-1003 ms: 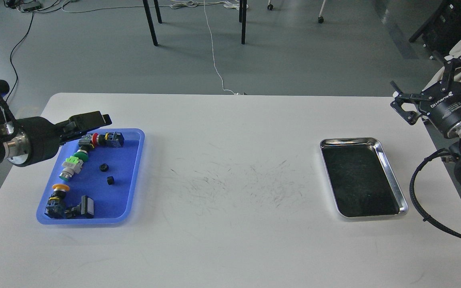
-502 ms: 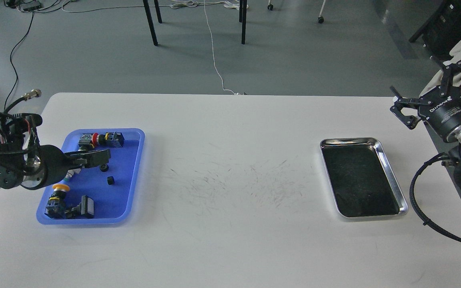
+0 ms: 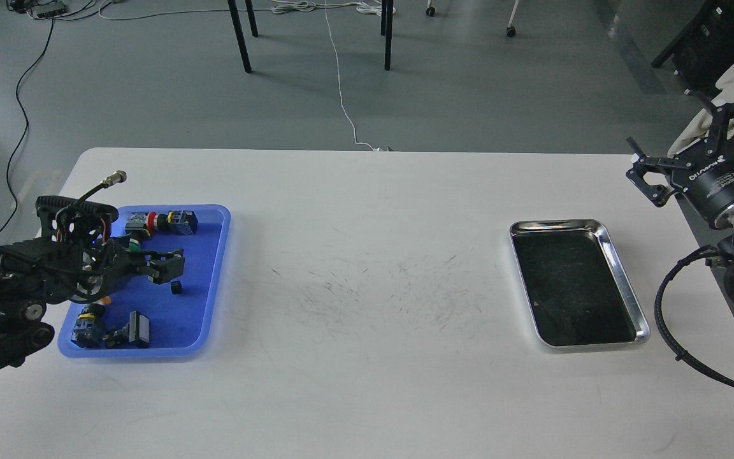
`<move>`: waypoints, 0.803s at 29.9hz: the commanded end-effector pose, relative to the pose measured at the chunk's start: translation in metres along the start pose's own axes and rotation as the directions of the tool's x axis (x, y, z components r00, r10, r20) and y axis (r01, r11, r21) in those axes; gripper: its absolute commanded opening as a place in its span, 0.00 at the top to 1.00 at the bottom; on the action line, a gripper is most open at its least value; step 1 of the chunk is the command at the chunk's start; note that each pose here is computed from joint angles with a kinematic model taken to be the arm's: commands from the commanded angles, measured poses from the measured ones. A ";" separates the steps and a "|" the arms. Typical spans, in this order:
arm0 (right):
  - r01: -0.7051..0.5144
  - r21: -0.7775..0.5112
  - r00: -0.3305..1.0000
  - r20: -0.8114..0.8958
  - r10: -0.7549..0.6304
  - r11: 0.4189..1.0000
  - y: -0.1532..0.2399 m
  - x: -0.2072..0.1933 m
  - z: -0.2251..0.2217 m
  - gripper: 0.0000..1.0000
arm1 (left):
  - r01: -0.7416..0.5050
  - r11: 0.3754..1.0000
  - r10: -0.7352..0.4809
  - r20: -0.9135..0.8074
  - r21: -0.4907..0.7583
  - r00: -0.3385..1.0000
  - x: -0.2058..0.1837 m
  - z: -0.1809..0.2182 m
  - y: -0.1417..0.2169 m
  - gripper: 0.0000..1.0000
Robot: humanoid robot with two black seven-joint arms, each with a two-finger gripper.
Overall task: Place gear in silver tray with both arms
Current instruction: 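Lower the left gripper into the blue tray and grasp a small black gear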
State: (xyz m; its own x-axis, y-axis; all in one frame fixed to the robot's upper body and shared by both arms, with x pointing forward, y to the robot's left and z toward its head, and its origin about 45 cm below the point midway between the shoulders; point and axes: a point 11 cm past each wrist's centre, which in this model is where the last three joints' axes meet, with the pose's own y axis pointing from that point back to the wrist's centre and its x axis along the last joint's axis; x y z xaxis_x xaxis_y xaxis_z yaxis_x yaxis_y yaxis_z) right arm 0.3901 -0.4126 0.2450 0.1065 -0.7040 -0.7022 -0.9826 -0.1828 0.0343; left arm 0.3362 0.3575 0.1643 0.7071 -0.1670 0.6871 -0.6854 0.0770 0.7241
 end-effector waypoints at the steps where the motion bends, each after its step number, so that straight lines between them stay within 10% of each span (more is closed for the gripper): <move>1: -0.006 -0.004 1.000 0.003 0.006 1.000 0.002 0.002 0.002 0.01 | 0.005 1.000 -0.005 0.008 -0.007 1.000 -0.003 0.006 -0.008 0.13; 24: -0.008 -0.007 1.000 0.003 0.008 1.000 0.002 0.003 0.004 0.01 | 0.048 0.999 -0.048 -0.032 -0.003 0.998 -0.024 -0.009 -0.027 0.22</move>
State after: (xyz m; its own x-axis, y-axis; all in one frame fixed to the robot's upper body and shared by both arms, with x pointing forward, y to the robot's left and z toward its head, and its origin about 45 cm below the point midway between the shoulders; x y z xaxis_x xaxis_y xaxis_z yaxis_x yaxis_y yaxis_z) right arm 0.3881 -0.4121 0.2408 0.0999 -0.7024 -0.7048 -0.9822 -0.1829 0.0430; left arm 0.3377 0.3646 0.1300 0.7437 -0.1420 0.6532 -0.6494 0.0780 0.7564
